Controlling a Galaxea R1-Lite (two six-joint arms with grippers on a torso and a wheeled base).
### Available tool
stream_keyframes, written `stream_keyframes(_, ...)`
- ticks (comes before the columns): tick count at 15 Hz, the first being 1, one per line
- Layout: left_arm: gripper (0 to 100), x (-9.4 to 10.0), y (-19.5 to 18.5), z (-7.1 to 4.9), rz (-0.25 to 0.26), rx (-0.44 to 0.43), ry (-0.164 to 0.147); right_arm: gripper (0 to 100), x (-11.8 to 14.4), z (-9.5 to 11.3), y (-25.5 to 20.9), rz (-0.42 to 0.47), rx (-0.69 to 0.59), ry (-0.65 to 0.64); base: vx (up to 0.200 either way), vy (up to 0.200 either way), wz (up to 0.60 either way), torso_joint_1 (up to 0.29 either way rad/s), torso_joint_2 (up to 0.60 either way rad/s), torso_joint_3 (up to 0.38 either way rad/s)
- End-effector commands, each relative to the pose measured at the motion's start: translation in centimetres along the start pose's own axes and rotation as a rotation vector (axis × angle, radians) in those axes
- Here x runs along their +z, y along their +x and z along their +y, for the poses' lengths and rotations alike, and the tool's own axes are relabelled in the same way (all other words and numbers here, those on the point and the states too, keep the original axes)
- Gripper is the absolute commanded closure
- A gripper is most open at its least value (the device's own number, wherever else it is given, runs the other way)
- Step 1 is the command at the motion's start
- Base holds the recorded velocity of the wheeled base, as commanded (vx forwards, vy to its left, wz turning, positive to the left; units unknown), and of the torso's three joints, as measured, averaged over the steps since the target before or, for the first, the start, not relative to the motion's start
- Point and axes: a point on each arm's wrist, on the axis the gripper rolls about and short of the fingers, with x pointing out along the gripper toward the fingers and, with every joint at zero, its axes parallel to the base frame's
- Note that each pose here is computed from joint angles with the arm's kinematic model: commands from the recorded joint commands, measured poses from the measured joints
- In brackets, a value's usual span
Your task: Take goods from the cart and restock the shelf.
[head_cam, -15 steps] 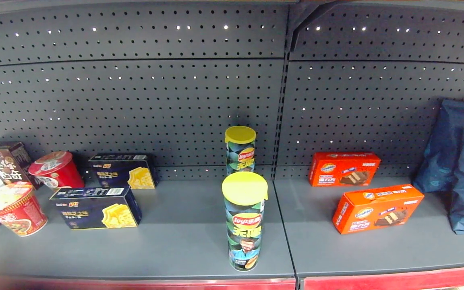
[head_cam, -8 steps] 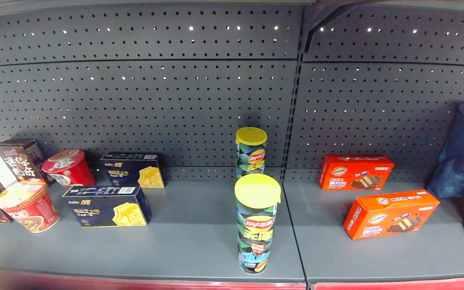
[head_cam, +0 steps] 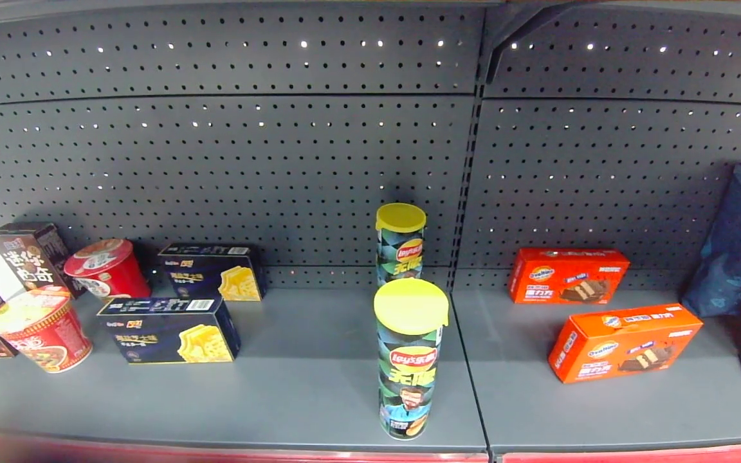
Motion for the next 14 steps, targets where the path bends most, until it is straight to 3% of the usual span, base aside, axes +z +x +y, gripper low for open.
stream_keyframes(1,0,0.0,0.0,0.0,0.0,0.0,0.0,0,0.01,0.0,0.01,0.0,0.001,0.0,0.0,0.0,0.0,0.0,0.0,0.0)
stream_keyframes(14,0,0.0,0.0,0.0,0.0,0.002,0.001,0,0.01,0.0,0.01,0.0,0.001,0.0,0.0,0.0,0.0,0.0,0.0,0.0)
